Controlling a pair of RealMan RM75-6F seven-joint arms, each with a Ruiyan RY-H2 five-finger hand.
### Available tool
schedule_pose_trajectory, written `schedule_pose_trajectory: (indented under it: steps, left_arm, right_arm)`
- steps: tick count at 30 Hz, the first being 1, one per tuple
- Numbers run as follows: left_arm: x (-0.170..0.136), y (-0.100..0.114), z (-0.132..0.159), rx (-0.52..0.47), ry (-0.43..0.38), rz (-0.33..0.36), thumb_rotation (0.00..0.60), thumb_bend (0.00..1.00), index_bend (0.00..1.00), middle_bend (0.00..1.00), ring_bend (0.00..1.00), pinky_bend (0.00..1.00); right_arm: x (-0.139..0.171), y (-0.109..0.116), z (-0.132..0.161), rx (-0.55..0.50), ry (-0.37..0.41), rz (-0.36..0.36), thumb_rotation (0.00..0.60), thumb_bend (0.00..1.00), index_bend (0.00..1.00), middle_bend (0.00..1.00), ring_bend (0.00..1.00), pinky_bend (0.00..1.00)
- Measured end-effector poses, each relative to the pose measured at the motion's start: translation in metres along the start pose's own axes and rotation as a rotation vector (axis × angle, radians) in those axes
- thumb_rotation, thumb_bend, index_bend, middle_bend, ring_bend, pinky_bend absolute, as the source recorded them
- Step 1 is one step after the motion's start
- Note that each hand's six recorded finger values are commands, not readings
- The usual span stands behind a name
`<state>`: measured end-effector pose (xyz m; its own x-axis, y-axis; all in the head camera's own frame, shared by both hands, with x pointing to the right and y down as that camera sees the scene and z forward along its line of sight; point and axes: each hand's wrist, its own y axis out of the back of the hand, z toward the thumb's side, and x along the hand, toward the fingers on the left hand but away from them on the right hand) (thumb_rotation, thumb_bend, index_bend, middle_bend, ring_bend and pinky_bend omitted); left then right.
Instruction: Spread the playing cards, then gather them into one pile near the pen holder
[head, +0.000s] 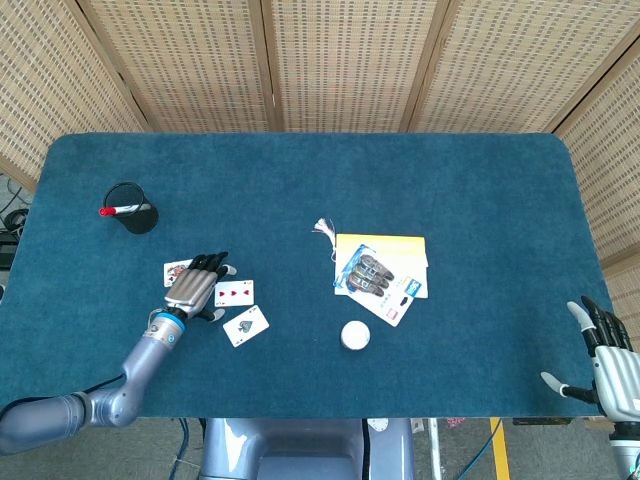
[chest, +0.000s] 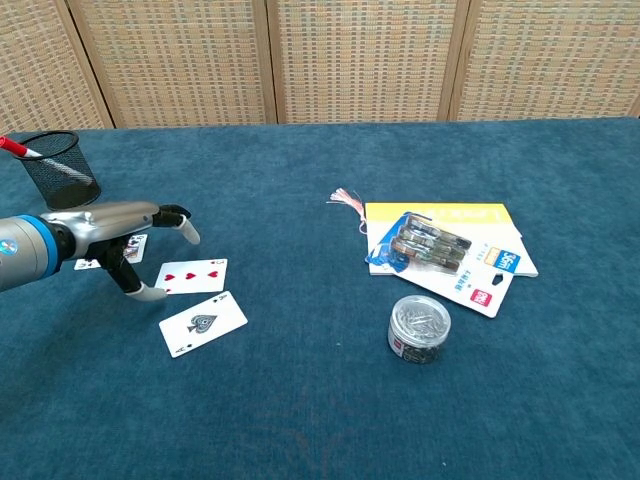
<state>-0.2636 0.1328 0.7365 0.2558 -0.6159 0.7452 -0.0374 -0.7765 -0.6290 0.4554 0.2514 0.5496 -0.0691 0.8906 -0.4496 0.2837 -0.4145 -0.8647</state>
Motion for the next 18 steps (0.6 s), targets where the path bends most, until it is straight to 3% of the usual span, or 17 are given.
schedule_pose_trajectory:
  steps: [18]
  left_arm:
    - [0.011,-0.007,0.002,0.011,0.028,-0.008,0.6,0.31,0.27,0.0,0.0,0.0]
  right_arm:
    - [0.0,0.0,0.0,-0.006,0.001,0.003,0.6,0.16,0.06,0.0,0.0,0.0]
